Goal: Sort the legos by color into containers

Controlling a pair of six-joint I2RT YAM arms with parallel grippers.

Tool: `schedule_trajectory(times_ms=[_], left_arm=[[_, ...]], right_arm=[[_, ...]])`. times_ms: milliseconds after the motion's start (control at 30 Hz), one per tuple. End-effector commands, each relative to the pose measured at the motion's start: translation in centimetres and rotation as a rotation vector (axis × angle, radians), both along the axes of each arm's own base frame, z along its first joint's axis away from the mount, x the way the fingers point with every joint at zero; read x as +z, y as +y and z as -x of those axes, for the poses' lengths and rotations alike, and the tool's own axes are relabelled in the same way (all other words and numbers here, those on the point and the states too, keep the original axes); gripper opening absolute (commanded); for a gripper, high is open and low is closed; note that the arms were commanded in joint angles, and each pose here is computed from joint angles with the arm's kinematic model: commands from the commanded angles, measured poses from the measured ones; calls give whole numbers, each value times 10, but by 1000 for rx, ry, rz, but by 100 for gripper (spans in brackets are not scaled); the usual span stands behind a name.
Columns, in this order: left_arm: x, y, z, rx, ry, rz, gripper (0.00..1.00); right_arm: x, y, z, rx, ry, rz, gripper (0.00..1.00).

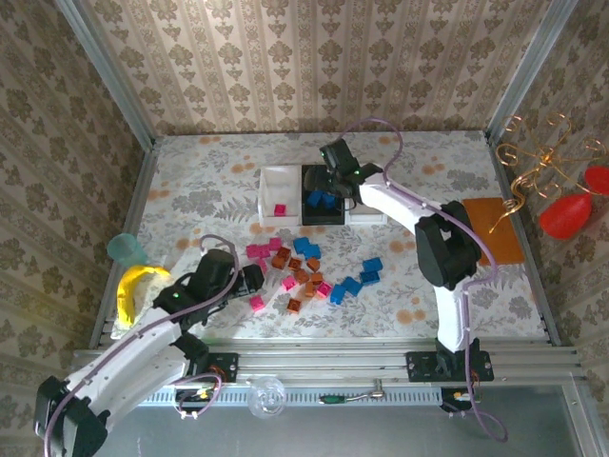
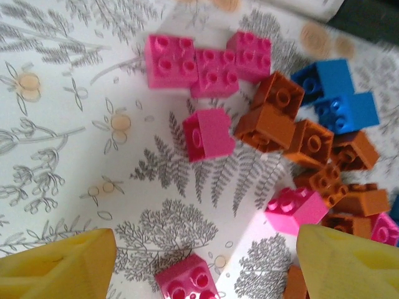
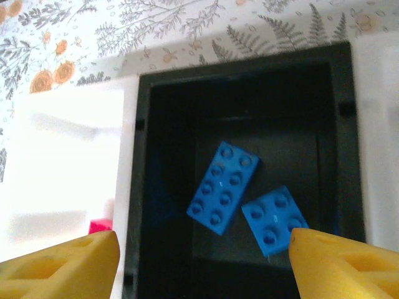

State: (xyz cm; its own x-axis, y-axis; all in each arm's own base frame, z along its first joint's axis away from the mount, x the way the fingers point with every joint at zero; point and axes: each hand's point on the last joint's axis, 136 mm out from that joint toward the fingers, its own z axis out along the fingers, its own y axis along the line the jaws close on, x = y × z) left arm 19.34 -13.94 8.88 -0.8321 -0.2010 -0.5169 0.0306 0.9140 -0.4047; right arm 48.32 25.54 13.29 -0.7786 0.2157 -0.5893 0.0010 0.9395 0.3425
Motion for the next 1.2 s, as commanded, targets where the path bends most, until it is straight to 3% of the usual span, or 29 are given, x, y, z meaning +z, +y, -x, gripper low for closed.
schedule_trajectory(times_ms=[0, 267, 567, 1167], left_arm=[[-17, -4, 12, -23, 61, -61, 77], [-48, -3, 29, -33, 134, -170, 76], [-73, -7, 40, -76, 190, -268, 68], [-75, -13, 33, -97, 158, -287, 34]], right_arm=[[30, -5, 21, 11, -49, -40, 74], [14, -21, 67, 19, -28, -80, 74], [16, -35, 87, 3, -42, -88, 74], [10, -46, 100, -16, -38, -86, 74]])
